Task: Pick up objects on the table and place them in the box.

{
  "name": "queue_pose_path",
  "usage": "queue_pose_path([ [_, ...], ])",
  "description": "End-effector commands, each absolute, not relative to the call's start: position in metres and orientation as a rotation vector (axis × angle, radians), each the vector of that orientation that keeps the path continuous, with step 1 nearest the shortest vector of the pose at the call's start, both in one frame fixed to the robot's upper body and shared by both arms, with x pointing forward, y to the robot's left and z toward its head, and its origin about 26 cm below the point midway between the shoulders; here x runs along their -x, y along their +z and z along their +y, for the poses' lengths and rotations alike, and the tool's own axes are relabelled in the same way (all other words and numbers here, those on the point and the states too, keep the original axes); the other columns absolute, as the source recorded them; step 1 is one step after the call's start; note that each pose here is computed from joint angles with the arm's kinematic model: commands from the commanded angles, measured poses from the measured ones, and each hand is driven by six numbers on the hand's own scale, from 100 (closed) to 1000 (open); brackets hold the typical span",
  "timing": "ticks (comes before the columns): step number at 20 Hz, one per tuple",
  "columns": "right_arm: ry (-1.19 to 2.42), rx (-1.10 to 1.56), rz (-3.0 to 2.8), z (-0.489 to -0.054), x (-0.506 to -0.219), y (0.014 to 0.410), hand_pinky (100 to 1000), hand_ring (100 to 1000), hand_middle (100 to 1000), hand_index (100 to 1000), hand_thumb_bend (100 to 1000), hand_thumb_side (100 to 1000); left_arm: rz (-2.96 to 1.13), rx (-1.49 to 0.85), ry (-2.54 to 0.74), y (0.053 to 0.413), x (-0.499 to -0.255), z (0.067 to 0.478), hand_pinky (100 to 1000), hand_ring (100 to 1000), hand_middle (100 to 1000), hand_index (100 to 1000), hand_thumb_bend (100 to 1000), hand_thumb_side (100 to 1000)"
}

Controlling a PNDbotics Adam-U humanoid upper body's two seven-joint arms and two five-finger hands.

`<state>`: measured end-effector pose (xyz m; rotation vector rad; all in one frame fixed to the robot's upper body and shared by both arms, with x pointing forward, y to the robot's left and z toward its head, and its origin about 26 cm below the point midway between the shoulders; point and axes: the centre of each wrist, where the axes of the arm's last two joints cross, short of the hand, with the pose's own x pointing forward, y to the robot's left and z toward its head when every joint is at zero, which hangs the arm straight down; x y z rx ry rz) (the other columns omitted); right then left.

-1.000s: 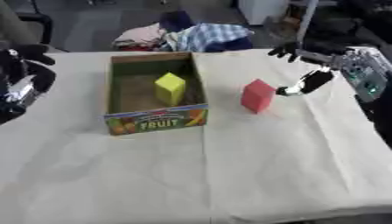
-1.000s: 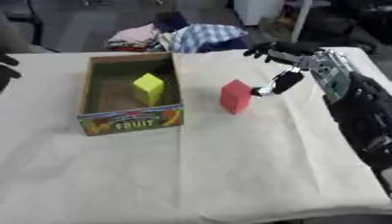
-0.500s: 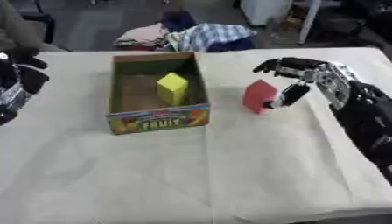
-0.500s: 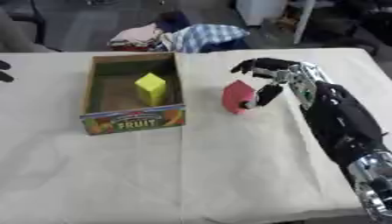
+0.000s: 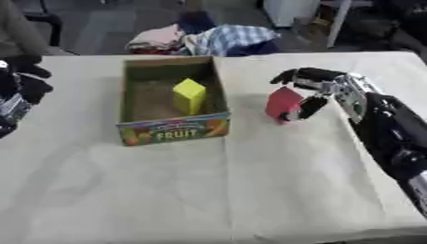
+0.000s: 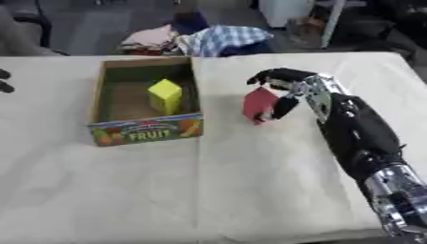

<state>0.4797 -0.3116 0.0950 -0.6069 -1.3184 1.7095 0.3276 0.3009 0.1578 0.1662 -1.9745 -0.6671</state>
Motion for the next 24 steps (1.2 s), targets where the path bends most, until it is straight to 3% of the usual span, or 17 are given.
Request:
queue_pose_path([
  [1,1.699,0.666,-1.338,-0.316,-0.484,0.109,679,780,791,880,402,325,-1.986,-0.177,-0.676,0.164,-0.327,0.303,810,632,648,841,450,631],
  [2,1.691,0.676,-1.345,-0.316,-0.484,0.109,664,760,781,870,403,318,-1.983,-0.177,-0.675,0.163,-0.327,0.303,810,632,648,841,449,632],
  [3,1.683,0.687,-1.354,-0.316,-0.483,0.109,601,654,743,831,397,295,-1.980,-0.177,-0.672,0.162,-0.327,0.303,810,632,648,841,444,636],
  [4,1.675,0.700,-1.364,-0.316,-0.483,0.109,592,638,738,827,396,293,-1.979,-0.177,-0.670,0.161,-0.327,0.303,810,632,648,841,444,637],
  [5,1.669,0.717,-1.377,-0.316,-0.484,0.110,529,530,690,793,389,280,-1.977,-0.177,-0.668,0.161,-0.327,0.303,810,632,648,841,439,643],
  [9,1.636,0.759,-1.461,-0.311,-0.484,0.114,467,403,623,741,360,255,-1.975,-0.175,-0.664,0.159,-0.327,0.303,810,632,648,841,432,650],
  [16,1.590,0.741,-1.664,-0.286,-0.490,0.141,472,384,608,725,301,232,-1.978,-0.174,-0.658,0.159,-0.326,0.303,810,632,648,841,429,653],
  [24,1.582,0.613,-1.940,-0.200,-0.499,0.186,512,425,609,725,269,201,-1.989,-0.138,-0.670,0.160,-0.325,0.297,809,631,646,839,432,646],
])
